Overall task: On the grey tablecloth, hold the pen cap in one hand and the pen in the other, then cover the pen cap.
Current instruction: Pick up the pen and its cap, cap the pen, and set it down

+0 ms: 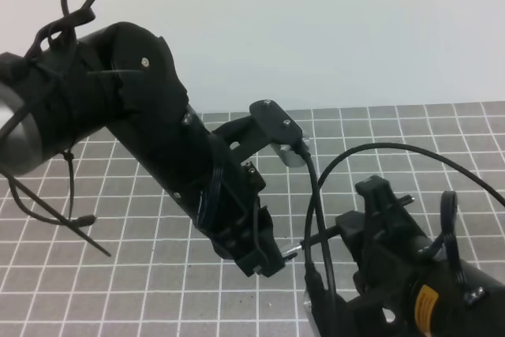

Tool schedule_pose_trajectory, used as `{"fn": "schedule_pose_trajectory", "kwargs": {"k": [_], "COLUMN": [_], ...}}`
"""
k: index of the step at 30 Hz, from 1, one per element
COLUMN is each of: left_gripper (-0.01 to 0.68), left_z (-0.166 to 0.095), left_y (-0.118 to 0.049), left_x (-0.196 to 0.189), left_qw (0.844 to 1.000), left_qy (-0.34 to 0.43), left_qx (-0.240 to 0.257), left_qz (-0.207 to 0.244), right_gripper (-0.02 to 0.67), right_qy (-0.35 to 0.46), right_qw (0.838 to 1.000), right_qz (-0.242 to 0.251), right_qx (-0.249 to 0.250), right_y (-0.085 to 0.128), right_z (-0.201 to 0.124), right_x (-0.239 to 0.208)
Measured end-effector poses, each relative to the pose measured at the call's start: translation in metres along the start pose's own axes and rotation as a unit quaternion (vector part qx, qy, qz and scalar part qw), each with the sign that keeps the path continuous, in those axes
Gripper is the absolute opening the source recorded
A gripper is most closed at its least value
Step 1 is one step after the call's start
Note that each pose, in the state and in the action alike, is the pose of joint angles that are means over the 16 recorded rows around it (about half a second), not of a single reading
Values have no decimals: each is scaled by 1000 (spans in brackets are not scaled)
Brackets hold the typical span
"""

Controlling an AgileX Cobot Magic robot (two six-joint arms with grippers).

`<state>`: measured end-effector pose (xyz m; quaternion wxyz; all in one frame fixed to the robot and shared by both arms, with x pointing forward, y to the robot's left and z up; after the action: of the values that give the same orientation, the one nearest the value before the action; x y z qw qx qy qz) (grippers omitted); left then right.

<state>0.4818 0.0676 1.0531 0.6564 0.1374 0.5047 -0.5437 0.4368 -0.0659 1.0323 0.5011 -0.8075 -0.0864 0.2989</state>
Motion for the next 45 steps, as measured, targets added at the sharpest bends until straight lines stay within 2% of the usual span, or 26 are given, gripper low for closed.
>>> {"fn": "schedule_pose_trajectory", "kwargs": {"k": [16, 32, 45], "left_gripper": [76, 76, 75], "left_z": [8, 15, 21], "left_y": [-9, -8, -7], "left_x": [-1, 5, 1], "left_qw": [1000, 999, 999], "left_qy": [-17, -3, 4], "left_qx": [-5, 2, 25], "left_qz": [-25, -34, -31], "right_gripper": [76, 76, 76], "right_qy": [-18, -56, -61], "right_qw": [998, 998, 998], "right_qz": [-13, -19, -23], "right_qx": [-55, 7, 16], "right_y": [-3, -3, -5], "right_z": [5, 14, 17], "right_x": [0, 0, -1]}}
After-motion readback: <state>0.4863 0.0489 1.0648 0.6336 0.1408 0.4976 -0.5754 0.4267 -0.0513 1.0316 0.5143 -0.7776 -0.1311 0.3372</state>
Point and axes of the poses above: a point on each arm's last joint axis where the gripper is mounted, x pointing out along that axis toward the gripper, y along the wrist's bending axis when the last joint is at zero, z = x × y, the point moved 4 cm from there along x, pointing out along that axis toward the gripper, and after that the axes turned 9 degrees about -x, right-handed, at the moved point
